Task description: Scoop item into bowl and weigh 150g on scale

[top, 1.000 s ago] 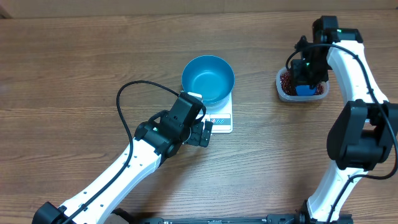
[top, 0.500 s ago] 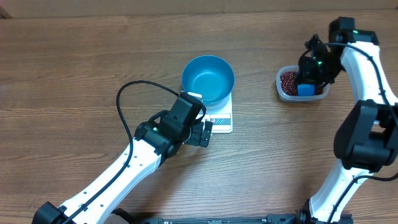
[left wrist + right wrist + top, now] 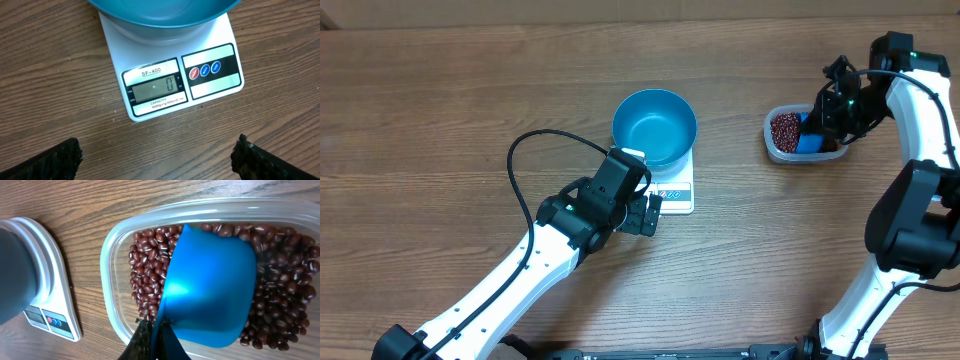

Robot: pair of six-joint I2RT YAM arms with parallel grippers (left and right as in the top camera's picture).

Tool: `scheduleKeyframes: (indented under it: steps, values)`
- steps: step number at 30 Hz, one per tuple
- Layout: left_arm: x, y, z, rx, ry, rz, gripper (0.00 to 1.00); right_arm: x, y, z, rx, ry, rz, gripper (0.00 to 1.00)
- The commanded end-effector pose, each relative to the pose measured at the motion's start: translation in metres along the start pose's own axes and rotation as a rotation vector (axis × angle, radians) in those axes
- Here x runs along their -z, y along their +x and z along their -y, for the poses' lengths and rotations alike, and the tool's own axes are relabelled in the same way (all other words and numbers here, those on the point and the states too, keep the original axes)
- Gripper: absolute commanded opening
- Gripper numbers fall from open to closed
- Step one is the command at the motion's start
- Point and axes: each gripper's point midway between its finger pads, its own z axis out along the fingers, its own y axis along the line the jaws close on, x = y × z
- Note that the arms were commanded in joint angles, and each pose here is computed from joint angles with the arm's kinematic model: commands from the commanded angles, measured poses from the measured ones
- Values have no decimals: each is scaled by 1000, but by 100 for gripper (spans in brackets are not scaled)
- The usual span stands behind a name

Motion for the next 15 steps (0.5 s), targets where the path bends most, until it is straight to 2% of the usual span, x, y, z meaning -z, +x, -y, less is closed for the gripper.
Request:
scheduleKeyframes:
  steps: [1, 11, 15]
  values:
    - [-1, 3, -4, -13, -12, -2, 100, -31, 11, 1, -11, -59, -73, 4]
    - [-1, 3, -4, -13, -12, -2, 99, -18, 17, 27, -94, -62, -67, 4]
    - [-1, 3, -4, -13, -12, -2, 100, -12, 14, 25, -114, -128, -39, 4]
